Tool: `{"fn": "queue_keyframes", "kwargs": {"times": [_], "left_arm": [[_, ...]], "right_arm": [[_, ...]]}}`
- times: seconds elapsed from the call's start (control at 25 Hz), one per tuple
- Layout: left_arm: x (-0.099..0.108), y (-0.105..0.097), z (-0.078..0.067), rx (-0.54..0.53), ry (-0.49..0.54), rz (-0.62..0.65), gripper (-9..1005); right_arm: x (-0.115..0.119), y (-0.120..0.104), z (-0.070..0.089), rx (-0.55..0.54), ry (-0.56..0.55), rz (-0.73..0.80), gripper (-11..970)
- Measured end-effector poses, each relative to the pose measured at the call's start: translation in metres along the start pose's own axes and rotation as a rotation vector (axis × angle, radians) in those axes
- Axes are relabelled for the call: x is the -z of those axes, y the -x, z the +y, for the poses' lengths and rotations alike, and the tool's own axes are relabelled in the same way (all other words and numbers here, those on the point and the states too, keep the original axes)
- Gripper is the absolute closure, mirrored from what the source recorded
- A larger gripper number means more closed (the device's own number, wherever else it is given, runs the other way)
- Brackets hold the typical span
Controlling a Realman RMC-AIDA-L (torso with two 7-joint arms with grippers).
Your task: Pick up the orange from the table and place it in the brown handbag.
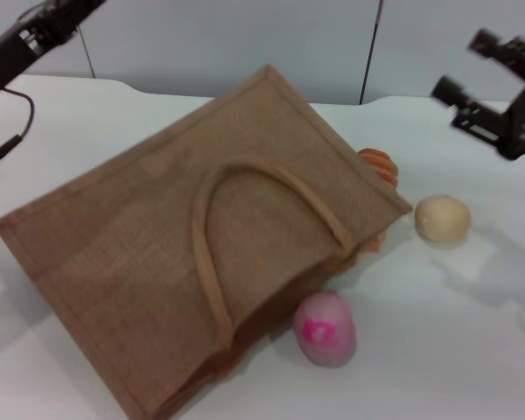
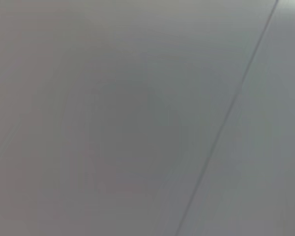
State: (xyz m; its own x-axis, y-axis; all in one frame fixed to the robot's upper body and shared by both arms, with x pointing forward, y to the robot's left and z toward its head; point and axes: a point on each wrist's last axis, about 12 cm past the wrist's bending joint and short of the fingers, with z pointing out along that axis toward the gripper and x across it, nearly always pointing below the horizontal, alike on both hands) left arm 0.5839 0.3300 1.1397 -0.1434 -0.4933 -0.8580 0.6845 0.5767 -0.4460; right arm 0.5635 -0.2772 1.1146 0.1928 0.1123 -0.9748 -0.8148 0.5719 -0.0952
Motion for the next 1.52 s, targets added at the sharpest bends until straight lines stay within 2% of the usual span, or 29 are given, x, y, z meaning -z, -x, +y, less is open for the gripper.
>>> {"fn": "queue_keyframes", "kwargs": {"times": [0.16,0.28,0.48,0.68,0.8,0.92,1.28,1.52], "left_arm": [[-0.003,-0.015,0.005,-0.100,0.074,0.004,701],[-0.006,-0.031,0.006,-0.206,0.146,0.001,463],[-0.001,-0.051,0.009,-0.366,0.283,-0.044,406],[0.011,-0.062,0.011,-0.459,0.443,-0.115,395],[0.018,-0.066,0.014,-0.493,0.522,-0.127,395],[0.021,-0.067,0.015,-0.501,0.546,-0.122,395],[0.029,-0.067,0.024,-0.465,0.648,-0.126,395],[0.033,-0.068,0.026,-0.453,0.667,-0.124,395]], "right_arm": [[0.017,-0.005,0.000,0.043,-0.168,-0.070,149],[0.025,-0.013,-0.002,0.066,-0.320,-0.087,150],[0.036,-0.026,-0.011,0.068,-0.576,-0.076,151],[0.047,-0.036,-0.014,0.055,-0.781,-0.065,152],[0.049,-0.040,-0.014,0.076,-0.835,-0.047,153],[0.052,-0.044,-0.015,0.071,-0.896,-0.018,155],[0.056,-0.048,-0.019,0.045,-0.947,0.005,156],[0.058,-0.049,-0.019,0.036,-0.967,0.004,156]]}}
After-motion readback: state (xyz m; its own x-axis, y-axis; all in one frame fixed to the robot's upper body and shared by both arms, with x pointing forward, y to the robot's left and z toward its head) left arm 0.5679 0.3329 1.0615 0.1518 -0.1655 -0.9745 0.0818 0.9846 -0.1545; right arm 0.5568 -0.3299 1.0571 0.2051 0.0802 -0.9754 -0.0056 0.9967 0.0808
